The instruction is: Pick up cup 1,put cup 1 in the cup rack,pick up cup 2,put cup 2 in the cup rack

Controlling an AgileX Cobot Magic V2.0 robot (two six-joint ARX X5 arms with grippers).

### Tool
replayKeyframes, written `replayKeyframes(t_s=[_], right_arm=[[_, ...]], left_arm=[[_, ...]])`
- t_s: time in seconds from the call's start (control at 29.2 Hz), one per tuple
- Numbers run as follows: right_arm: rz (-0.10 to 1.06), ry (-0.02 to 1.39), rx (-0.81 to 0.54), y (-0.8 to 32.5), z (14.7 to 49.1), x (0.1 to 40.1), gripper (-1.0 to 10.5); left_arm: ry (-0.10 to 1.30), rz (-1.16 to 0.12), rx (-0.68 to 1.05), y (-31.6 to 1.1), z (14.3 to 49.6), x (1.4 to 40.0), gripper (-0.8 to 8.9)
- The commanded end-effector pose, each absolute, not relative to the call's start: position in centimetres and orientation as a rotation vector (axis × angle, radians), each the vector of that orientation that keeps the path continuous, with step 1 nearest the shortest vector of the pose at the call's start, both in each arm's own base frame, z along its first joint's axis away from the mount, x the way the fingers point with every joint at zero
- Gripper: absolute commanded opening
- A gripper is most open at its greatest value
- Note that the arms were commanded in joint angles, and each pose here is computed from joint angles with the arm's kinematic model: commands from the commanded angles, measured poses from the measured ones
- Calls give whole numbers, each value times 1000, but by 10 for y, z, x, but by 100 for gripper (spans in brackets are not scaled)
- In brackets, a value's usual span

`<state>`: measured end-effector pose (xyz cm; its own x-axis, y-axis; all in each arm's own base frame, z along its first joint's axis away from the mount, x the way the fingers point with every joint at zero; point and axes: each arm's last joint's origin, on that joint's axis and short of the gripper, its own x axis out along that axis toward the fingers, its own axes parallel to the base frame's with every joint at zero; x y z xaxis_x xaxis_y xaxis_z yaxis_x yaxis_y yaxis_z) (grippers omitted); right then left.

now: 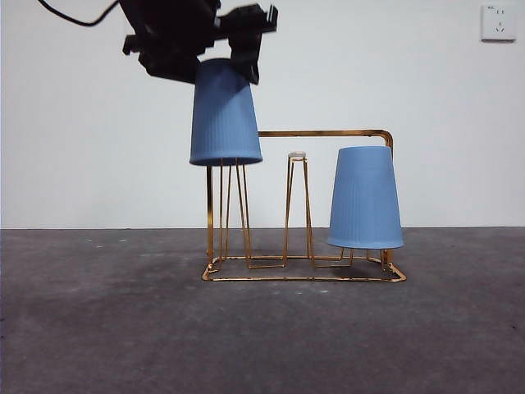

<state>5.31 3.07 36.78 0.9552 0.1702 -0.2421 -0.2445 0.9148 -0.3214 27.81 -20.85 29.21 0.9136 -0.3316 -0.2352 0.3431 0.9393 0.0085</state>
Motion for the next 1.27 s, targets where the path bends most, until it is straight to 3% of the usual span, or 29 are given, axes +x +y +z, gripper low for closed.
replayKeyframes(t_s=[0.03,1.27], right_arm=[[214,214,-346,31,366,53,158],[218,214,-346,31,366,53,157]], left_arm=[[248,-352,74,-212,284,278,-6],[530,-327,136,-230,212,291,-6]])
